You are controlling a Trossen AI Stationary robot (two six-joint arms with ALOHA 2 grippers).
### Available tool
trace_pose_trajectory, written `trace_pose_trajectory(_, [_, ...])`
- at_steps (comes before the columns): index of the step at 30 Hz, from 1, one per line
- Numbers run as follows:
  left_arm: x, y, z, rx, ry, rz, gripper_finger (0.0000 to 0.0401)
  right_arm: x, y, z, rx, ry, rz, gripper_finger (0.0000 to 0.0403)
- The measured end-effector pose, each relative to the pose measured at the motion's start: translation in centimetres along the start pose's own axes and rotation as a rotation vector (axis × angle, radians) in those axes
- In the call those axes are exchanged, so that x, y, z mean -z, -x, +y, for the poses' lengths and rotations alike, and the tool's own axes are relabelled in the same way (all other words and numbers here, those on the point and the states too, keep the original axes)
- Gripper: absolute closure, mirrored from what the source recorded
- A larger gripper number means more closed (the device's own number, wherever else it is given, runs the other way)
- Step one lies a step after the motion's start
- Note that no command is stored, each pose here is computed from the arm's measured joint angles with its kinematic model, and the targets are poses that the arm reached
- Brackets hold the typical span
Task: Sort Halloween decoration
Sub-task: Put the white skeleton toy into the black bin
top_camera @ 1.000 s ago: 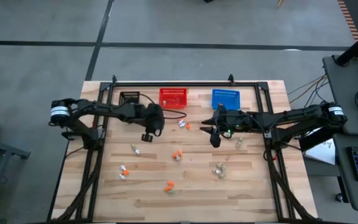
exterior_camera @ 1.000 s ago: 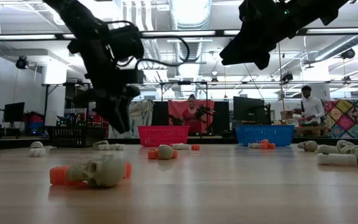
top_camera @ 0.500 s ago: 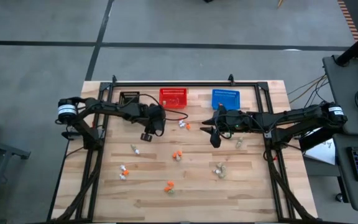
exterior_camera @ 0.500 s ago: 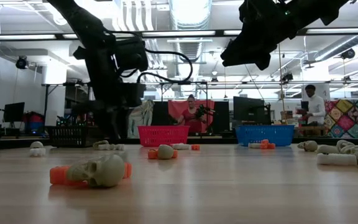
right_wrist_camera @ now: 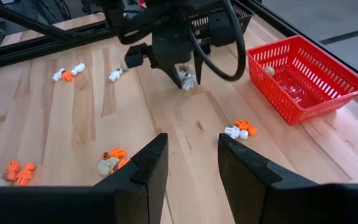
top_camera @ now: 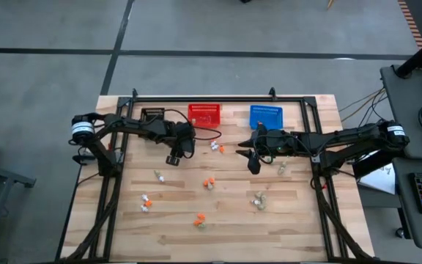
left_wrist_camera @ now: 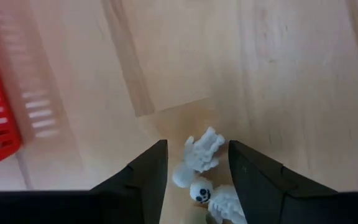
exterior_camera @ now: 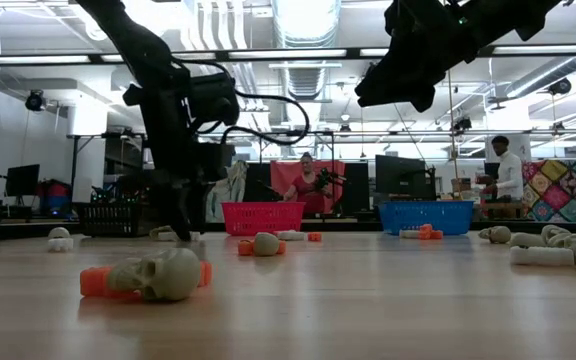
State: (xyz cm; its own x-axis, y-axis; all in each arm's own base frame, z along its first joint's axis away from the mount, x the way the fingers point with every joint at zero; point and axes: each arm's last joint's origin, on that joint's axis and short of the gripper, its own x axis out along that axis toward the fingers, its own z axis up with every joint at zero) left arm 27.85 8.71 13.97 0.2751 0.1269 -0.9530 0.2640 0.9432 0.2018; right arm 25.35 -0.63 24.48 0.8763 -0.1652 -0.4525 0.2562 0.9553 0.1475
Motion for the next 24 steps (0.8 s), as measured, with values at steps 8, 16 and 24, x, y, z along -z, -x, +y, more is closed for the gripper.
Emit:
trace_pose_trajectory(8, [-0.06,-0.39,-0.01,0.010,-0.020,0.008,0.0277,-0.01,0.00,0.00,0.000,0.013,-0.001,0.0275])
trace_pose_trajectory(16, [-0.17,-0.36,0.01,0.011,-0.046,0.004,0.0349,-0.01,0.01,0.00,0.000,0.015,-0.001,0.0275])
trace_pose_trajectory(24, [-0.28,-0.04,0.14,-0.007,-0.042,-0.010,0.0391,-0.01,0.01,0.00,0.000,0.016,-0.001,0.0275])
